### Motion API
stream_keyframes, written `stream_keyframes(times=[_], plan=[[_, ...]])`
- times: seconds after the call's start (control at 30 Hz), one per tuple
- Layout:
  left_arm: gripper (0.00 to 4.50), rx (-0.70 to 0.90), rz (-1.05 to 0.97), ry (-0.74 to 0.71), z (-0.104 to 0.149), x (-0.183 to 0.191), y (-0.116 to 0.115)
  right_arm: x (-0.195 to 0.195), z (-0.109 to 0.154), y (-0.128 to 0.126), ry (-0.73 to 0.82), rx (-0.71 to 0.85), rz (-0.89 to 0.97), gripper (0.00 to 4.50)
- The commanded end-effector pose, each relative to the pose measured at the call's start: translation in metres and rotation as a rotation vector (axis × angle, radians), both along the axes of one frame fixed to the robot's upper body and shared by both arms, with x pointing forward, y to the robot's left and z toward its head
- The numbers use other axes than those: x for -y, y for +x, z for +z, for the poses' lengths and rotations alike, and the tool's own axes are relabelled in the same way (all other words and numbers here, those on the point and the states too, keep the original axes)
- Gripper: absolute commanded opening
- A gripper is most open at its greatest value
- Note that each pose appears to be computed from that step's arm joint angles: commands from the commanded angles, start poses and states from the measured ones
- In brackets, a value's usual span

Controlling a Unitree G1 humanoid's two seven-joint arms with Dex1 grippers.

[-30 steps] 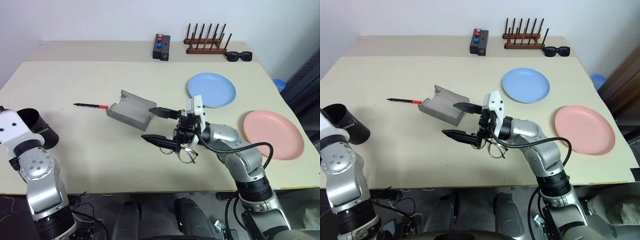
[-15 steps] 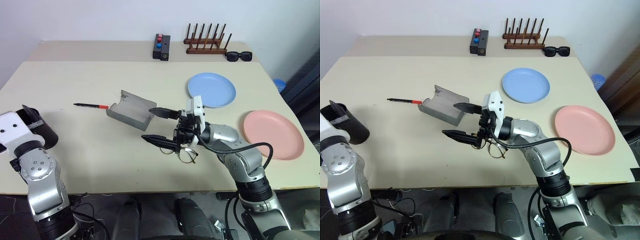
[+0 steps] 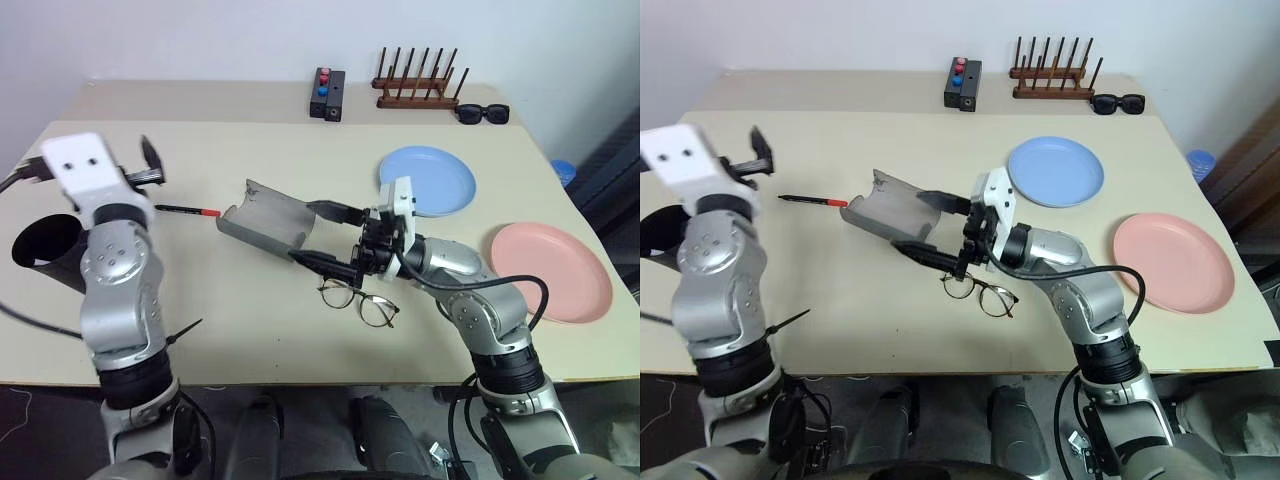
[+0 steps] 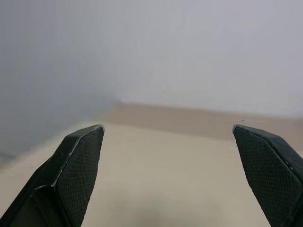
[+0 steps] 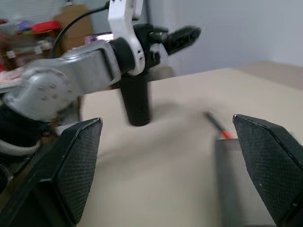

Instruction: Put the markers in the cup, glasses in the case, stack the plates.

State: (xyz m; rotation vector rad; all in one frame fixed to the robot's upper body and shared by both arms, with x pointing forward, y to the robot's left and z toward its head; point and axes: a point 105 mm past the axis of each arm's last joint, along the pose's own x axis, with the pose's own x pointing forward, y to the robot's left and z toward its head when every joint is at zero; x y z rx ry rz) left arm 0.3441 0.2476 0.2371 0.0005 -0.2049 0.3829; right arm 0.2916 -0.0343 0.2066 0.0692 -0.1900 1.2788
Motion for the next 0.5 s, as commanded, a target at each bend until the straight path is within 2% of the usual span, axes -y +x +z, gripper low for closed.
stream_keyframes(times=[0.03, 0.23, 0.5], plan=[[4.47, -0.228, 0.074, -0.15, -0.031, 0.0, 0.02, 0.003, 0.015, 0.003, 0.042, 0.039, -0.016, 4.5], [4.47, -0.482, 0.185, -0.312, -0.067, -0.002, 0.047, 0.003, 0.013, 0.003, 0.037, 0.042, -0.028, 4.5], [4.47, -0.576, 0.15, -0.405, -0.079, 0.018, 0.076, 0.006, 0.006, -0.001, 0.024, 0.034, -0.034, 4.5]])
